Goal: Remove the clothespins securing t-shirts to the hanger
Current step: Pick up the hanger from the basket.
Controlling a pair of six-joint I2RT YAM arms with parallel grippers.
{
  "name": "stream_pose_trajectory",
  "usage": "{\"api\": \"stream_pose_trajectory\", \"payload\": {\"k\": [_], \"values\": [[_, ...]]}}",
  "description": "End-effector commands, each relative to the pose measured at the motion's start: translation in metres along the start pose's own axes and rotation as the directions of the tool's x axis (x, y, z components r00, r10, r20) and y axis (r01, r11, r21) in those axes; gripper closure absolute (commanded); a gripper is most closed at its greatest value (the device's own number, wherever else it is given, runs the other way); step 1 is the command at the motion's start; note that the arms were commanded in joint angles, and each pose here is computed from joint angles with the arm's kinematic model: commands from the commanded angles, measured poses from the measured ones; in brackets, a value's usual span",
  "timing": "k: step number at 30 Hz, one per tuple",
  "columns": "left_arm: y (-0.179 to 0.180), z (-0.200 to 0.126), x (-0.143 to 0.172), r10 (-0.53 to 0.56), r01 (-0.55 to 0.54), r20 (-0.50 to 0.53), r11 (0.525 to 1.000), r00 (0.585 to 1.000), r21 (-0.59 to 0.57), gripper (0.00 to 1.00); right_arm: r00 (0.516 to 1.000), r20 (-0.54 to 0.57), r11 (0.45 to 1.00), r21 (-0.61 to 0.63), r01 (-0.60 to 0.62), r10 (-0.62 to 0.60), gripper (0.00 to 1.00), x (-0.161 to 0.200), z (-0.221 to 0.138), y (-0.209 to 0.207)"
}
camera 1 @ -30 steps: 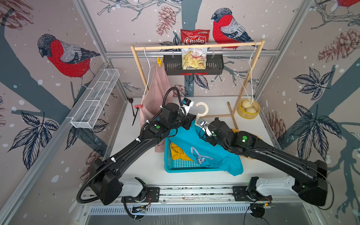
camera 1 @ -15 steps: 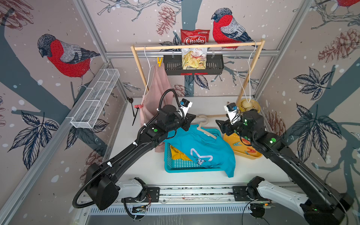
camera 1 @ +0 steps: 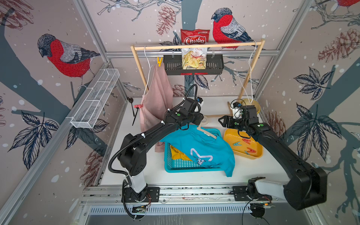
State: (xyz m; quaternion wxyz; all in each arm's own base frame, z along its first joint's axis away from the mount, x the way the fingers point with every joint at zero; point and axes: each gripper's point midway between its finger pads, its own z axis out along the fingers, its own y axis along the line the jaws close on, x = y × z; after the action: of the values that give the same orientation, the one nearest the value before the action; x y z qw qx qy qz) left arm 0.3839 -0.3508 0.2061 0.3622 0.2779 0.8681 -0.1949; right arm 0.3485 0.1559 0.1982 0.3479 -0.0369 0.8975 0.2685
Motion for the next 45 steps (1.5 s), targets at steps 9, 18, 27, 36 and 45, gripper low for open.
{"api": "stream_pose_trajectory", "payload": {"k": [9,18,27,36,45], "values": [[0.006,0.033,0.034,0.004,-0.01,-0.147,0.999,0.989,-0.042,0.53,0.983,-0.007,0.976,-0.121,-0.182,0.182,0.28,-0.004,0.071,0.02],[0.002,0.027,0.042,0.005,-0.007,-0.14,1.0,0.99,-0.014,0.53,0.971,-0.119,0.968,-0.123,-0.22,0.205,0.3,0.01,0.121,0.021],[0.002,0.027,0.051,0.003,-0.004,-0.146,1.0,0.989,-0.008,0.52,0.957,-0.152,0.913,-0.295,-0.283,0.248,0.59,0.006,0.127,0.042],[0.003,-0.006,0.028,0.011,-0.012,-0.047,1.0,0.999,-0.027,0.47,0.992,-0.051,0.936,-0.327,-0.128,0.118,0.9,-0.016,0.089,0.072],[-0.004,-0.072,-0.008,-0.023,0.023,0.213,1.0,0.977,0.004,0.46,0.995,0.098,0.959,-0.278,0.058,-0.032,0.96,-0.03,0.034,0.118]]}}
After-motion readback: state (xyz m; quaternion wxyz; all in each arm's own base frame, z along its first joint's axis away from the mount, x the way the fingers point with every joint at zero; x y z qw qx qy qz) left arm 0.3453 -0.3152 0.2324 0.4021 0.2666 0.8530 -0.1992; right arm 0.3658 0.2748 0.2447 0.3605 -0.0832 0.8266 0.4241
